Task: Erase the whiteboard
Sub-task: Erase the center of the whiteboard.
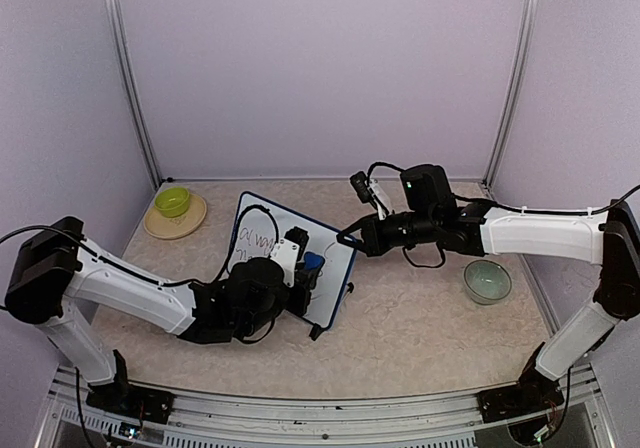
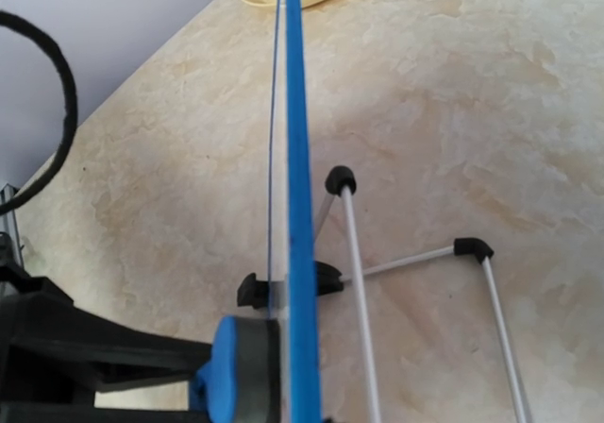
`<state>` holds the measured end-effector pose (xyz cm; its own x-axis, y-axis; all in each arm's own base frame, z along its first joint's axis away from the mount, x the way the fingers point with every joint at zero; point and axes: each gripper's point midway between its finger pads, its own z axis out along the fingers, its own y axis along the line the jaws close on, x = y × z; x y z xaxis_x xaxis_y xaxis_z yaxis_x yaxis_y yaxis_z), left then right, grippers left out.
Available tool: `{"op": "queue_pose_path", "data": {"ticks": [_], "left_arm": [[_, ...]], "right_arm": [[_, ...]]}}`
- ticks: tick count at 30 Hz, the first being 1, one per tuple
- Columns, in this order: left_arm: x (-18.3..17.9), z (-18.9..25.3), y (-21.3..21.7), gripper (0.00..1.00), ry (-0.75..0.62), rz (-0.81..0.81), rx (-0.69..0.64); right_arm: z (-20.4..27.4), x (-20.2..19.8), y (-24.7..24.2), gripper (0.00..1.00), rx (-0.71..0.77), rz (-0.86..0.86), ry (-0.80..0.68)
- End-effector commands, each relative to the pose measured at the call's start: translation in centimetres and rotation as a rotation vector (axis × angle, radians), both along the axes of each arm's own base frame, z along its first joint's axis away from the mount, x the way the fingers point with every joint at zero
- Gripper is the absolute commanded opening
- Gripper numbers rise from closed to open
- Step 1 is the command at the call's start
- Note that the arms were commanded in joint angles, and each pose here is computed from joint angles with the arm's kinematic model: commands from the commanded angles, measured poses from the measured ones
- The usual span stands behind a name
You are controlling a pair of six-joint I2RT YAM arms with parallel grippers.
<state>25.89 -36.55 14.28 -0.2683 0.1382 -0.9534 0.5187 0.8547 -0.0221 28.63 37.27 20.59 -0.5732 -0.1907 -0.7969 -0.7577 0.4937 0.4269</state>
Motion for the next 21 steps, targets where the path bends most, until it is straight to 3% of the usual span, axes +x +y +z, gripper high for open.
{"op": "queue_pose_path", "data": {"ticks": [1, 5, 9, 21], "left_arm": [[1.1, 5.0, -1.5, 0.18, -0.111, 0.009, -0.030], [2.2, 6.6, -3.1, 0.18, -0.151, 0.000, -0.032], [2.4, 5.1, -4.0, 0.17, -0.120, -0.005, -0.006], [0.0, -1.2, 0.4, 0.17, 0.026, 0.026, 0.039]], "right_arm": [[-1.7, -1.4, 0.3, 0.00, -0.026, 0.055, 0.060], [-1.5, -1.5, 0.3, 0.00, -0.022, 0.057, 0.060], [-1.3, -1.5, 0.1, 0.00, -0.024, 0.052, 0.053], [-1.6, -1.3, 0.5, 0.00, -0.017, 0.065, 0.060]]}}
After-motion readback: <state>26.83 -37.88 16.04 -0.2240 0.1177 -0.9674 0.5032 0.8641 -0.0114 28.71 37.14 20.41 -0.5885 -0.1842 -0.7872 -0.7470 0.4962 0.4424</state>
